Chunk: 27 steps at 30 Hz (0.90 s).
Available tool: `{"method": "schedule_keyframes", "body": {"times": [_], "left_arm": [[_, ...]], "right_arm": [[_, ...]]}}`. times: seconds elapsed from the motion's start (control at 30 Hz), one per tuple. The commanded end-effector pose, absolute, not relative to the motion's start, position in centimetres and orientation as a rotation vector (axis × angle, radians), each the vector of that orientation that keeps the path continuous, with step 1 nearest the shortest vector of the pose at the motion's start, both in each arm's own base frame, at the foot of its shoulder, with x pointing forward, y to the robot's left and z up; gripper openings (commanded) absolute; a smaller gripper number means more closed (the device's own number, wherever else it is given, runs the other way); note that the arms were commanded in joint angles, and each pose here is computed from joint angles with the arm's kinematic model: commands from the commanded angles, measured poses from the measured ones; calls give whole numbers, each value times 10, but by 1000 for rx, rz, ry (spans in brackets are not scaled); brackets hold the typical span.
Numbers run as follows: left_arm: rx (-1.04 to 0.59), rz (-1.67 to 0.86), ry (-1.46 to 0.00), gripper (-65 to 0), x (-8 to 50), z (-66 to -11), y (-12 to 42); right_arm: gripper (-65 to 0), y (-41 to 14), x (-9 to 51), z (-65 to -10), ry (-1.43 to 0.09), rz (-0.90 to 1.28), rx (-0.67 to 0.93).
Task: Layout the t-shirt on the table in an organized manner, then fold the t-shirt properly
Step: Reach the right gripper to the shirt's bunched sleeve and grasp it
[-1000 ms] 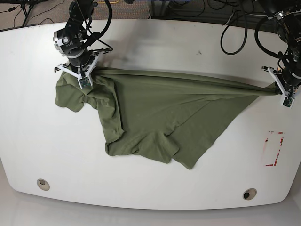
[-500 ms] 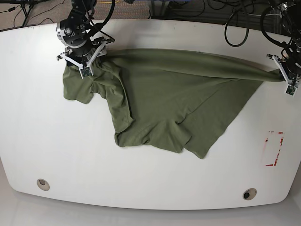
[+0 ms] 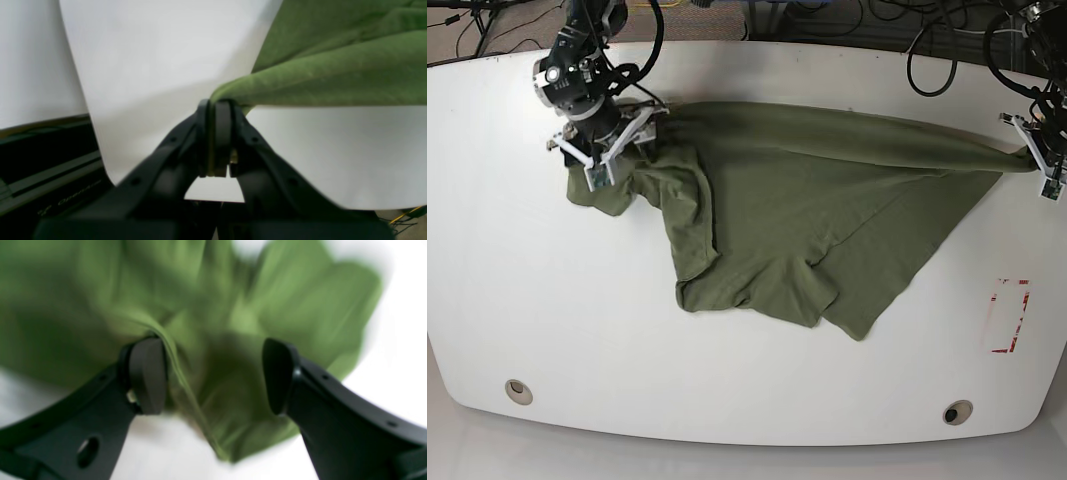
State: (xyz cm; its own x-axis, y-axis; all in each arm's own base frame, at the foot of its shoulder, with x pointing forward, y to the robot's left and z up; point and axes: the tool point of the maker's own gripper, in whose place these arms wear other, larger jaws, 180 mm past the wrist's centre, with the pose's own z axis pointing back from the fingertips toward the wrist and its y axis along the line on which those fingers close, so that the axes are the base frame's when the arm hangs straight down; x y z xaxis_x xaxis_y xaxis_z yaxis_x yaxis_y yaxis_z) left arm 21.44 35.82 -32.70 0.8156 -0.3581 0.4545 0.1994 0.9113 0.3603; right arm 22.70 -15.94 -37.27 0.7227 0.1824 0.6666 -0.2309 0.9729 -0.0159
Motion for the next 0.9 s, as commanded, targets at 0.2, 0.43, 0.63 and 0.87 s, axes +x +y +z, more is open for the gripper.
{"method": "schedule_keyframes", "body": {"times": [0.2, 0.43, 0.63, 0.87], "left_arm": [[328, -310, -574, -650, 222, -315, 361], [327, -309, -575, -650, 222, -315, 361], [328, -308, -576, -650, 222, -315, 361], [331, -304, -576, -650, 222, -315, 362]], "right_arm": [[-220, -153, 301, -325, -949, 229, 130], [-224, -152, 346, -329, -959, 213, 183], [-220, -155, 369, -331, -949, 205, 204], [-225, -150, 391, -341, -917, 189, 259]]}}
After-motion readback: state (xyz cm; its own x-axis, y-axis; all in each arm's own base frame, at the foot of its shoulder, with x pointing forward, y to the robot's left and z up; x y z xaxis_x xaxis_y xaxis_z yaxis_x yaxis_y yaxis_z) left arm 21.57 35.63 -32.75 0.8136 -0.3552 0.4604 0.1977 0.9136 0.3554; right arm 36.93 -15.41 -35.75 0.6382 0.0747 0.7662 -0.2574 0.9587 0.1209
